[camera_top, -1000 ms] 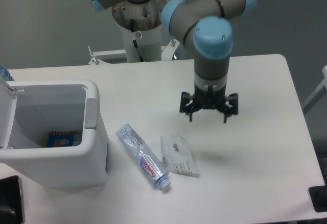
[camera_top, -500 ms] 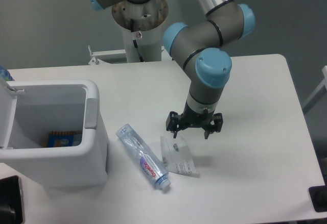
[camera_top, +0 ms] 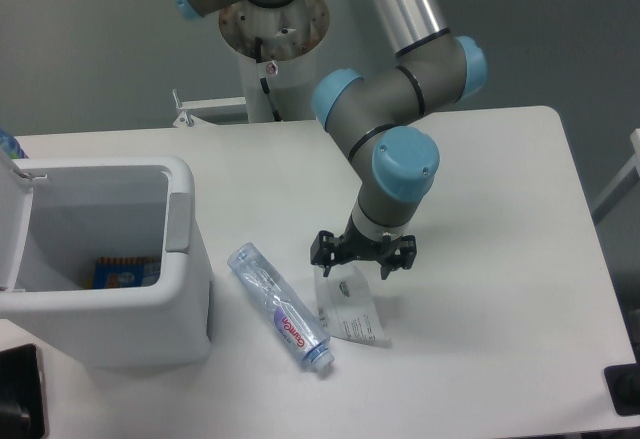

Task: Place the trash in the trash can
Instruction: 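Lower the open gripper over the clear plastic wrapper, then close the gripper on the wrapper and lift it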

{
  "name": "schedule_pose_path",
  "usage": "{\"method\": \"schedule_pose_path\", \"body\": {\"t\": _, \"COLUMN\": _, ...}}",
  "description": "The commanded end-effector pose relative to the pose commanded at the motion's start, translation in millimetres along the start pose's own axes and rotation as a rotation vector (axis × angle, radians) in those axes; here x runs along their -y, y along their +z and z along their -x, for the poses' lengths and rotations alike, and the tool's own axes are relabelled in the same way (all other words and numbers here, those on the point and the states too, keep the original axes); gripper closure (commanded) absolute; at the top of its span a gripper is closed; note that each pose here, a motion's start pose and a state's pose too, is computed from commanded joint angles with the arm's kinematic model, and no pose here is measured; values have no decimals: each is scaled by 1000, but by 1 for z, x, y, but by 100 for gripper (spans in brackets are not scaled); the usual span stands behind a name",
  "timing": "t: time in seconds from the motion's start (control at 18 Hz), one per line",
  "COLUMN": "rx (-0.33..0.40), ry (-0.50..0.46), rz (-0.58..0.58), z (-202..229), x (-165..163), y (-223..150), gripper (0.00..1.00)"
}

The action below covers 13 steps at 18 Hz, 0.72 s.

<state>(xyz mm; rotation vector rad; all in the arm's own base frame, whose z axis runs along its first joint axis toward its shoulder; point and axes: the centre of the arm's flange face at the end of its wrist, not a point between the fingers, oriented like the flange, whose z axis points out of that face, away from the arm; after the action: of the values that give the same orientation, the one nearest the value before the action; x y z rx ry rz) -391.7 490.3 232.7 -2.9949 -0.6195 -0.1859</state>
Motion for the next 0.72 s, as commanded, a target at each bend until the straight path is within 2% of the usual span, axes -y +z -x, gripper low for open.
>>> {"method": "schedule_pose_path", "body": {"t": 0.06, "rx": 2, "ry": 0, "rz": -3, "z": 0, "x": 0, "y": 0, "gripper": 4}}
{"method": "schedule_pose_path", "body": {"t": 0.11, "rx": 5, "ry": 0, "rz": -9, "z": 0, "x": 1, "y": -1, "gripper": 12}}
{"method": "schedule_pose_path", "body": {"t": 0.28, "rx": 11, "ry": 0, "rz": -10, "z": 0, "x": 1, "y": -3, "gripper": 49}}
{"method": "schedule_pose_path", "body": {"t": 0.39, "rx": 13, "ry": -1, "rz": -8, "z": 1, "x": 1, "y": -3, "gripper": 62}}
{"method": "schedule_pose_path", "body": {"t": 0.5, "rx": 17, "ry": -1, "rz": -9, "z": 1, "x": 1, "y": -5, "gripper": 69}}
{"method": "schedule_pose_path", "body": {"t": 0.72, "rx": 16, "ry": -1, "rz": -10, "z": 0, "x": 0, "y": -10, "gripper": 93}}
